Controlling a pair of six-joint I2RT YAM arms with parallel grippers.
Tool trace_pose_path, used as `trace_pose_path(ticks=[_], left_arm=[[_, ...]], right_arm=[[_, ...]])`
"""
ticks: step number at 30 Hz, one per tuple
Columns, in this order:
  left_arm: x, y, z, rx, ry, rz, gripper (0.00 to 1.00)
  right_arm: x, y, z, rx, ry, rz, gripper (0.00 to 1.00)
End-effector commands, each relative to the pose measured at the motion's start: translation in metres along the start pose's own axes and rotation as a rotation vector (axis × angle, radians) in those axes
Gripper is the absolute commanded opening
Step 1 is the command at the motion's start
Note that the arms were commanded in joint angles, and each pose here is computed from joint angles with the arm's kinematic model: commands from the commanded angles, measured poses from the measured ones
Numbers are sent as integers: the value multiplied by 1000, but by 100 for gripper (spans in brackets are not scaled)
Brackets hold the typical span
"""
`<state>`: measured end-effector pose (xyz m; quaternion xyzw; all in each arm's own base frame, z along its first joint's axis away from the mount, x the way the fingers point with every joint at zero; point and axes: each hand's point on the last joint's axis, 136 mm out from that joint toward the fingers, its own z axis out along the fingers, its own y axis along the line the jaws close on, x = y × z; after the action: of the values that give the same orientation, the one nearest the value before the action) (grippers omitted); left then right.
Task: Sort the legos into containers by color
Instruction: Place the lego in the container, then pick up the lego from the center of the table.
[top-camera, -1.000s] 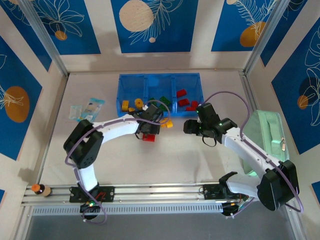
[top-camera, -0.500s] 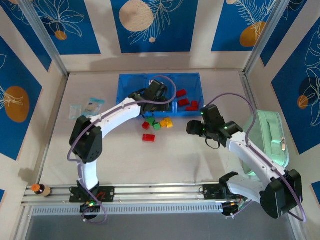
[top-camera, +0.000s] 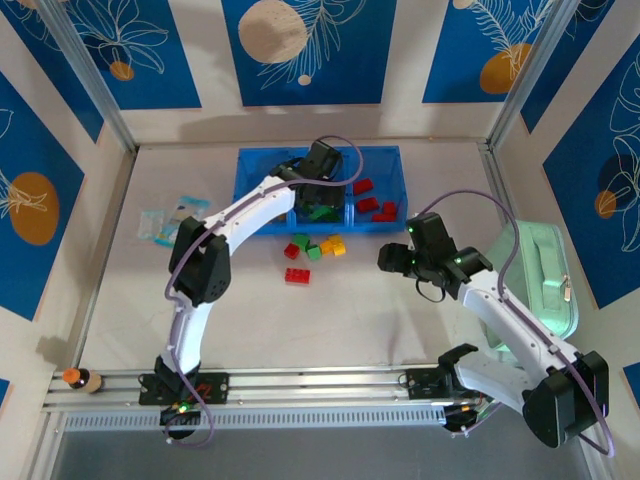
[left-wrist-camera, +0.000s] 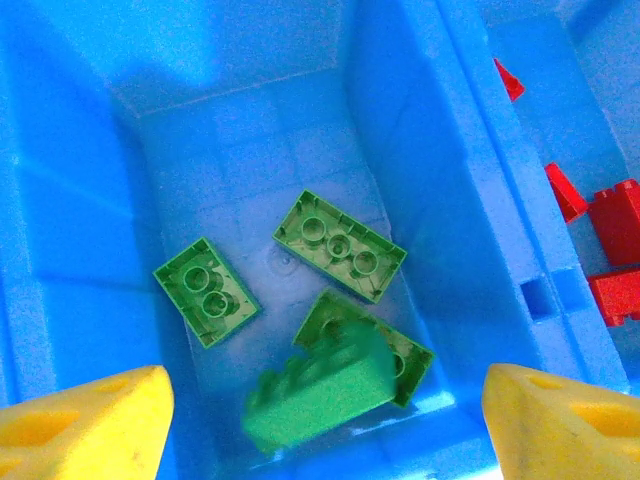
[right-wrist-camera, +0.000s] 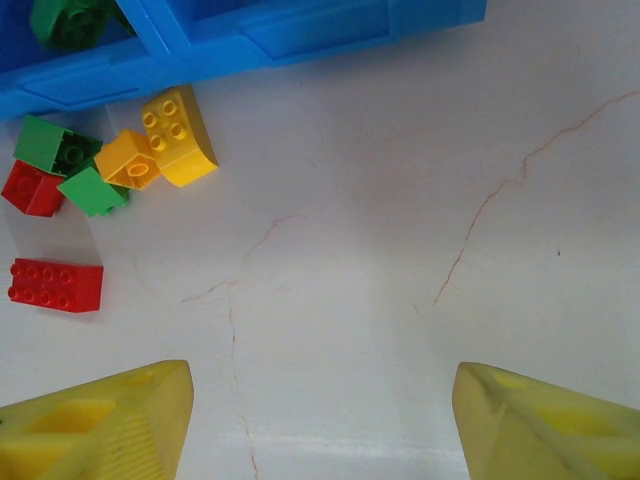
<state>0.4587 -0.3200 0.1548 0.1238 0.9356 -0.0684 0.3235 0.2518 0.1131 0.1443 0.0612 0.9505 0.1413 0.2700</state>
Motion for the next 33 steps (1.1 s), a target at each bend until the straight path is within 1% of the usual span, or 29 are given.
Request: trace_pose_path(ticks=[1, 3, 8, 12, 16, 19, 22, 33], left_arm=[[5, 6, -24, 22, -13, -2, 81], [15, 7, -34, 48, -24, -19, 81], [54, 15, -48, 99, -27, -47, 78], [92, 28, -44, 83, 12, -53, 75], [122, 36, -34, 71, 61, -58, 66], [140, 36, -24, 89, 105, -62, 67], [153, 38, -13, 79, 142, -58, 67], [172, 51, 12, 5, 225, -29, 65]], right_arm=[[10, -3, -2, -7, 23, 21, 70], [11, -3, -1, -9, 24, 23, 70], [13, -1, 3, -21, 31, 25, 70], [14, 3, 6, -35, 35, 30, 70], [16, 5, 8, -35, 43, 25, 70], [18, 5, 9, -29, 48, 22, 70], [20, 4, 9, -25, 49, 23, 70], [25, -2, 12, -8, 58, 24, 69]])
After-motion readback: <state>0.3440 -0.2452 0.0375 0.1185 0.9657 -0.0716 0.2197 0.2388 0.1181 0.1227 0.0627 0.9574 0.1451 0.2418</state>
